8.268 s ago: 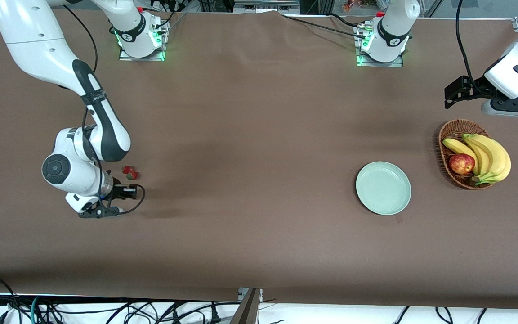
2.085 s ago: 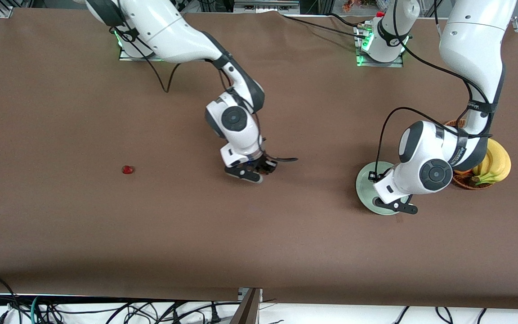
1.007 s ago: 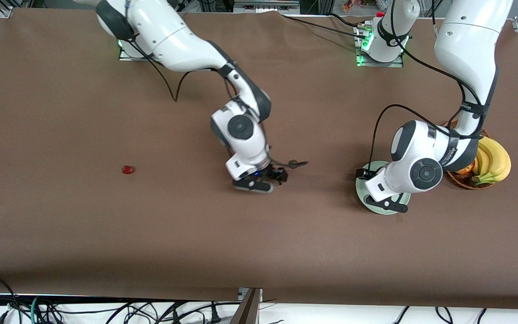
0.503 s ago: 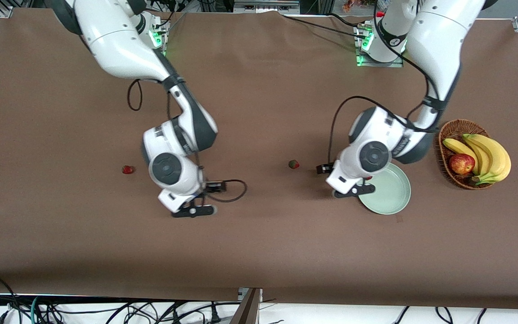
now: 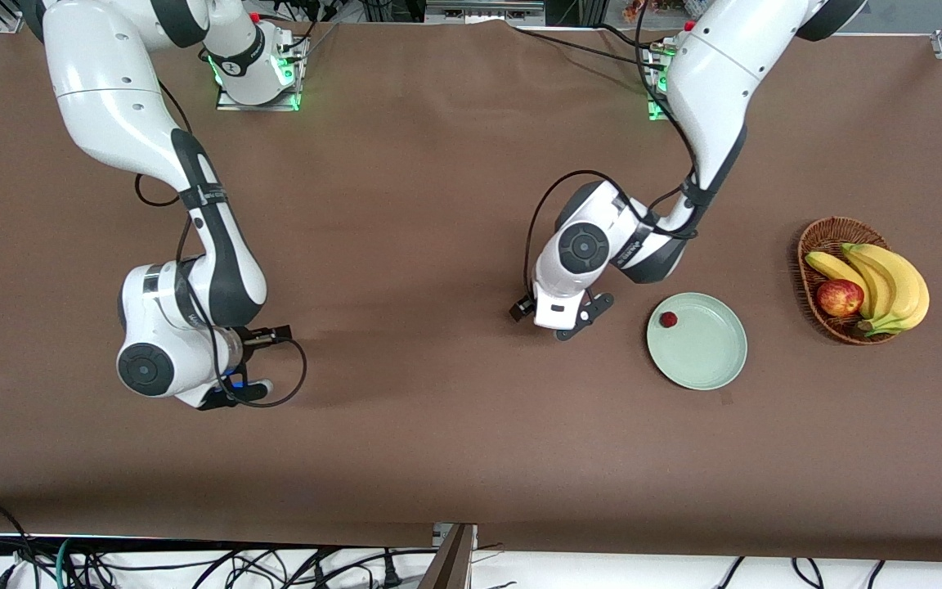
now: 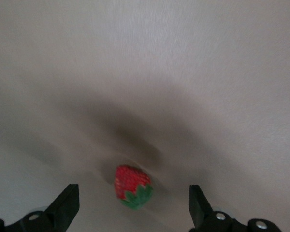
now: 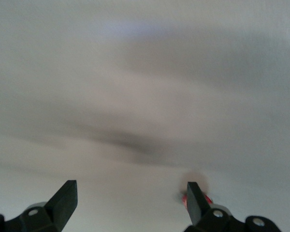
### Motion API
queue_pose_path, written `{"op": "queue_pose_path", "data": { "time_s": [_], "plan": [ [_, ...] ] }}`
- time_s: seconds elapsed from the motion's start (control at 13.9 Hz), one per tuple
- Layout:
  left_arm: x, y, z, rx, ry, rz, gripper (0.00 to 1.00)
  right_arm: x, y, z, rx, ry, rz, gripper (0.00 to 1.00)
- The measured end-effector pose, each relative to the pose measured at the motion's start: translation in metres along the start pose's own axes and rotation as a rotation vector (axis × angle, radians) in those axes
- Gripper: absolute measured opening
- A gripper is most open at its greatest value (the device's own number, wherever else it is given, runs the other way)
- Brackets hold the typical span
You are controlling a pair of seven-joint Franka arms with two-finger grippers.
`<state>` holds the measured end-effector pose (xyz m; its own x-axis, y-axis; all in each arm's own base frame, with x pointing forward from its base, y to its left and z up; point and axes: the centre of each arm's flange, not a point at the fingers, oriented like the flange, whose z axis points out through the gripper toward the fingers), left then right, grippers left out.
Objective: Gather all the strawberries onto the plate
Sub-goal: 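Grasp the second strawberry with the left gripper while the right grasps the last, then place the strawberry on the plate while the right gripper sets the last mid-table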
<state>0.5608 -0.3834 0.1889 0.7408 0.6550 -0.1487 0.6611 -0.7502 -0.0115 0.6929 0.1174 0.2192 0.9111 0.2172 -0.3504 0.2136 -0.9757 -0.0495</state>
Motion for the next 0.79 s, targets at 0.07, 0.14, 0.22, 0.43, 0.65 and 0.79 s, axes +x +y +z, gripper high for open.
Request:
{"op": "queue_pose_path", "data": {
  "time_s": [0.07,0.14,0.22,0.43,0.65,0.79],
  "plan": [
    [-0.002,0.000,0.005,0.004,-0.002,-0.011,1.00,-0.005,0.005,0.004,-0.007,-0.007,-0.012,1.00],
    [-0.003,0.000,0.008,0.008,-0.002,-0.012,1.00,-0.011,0.012,0.007,-0.014,-0.007,-0.028,1.00],
    [-0.003,-0.001,0.011,0.010,0.003,-0.009,1.00,-0.017,0.021,0.013,-0.021,0.001,-0.041,1.00],
    [-0.002,-0.003,0.014,0.019,0.021,0.003,0.81,-0.039,0.042,0.038,-0.036,0.038,-0.047,1.00],
    [-0.002,-0.004,0.015,0.022,0.023,0.005,0.47,-0.055,0.047,0.057,-0.038,0.051,-0.043,1.00],
    [-0.002,-0.004,0.015,0.023,0.023,0.005,0.33,-0.061,0.051,0.063,-0.040,0.058,-0.041,1.00]
  ]
}}
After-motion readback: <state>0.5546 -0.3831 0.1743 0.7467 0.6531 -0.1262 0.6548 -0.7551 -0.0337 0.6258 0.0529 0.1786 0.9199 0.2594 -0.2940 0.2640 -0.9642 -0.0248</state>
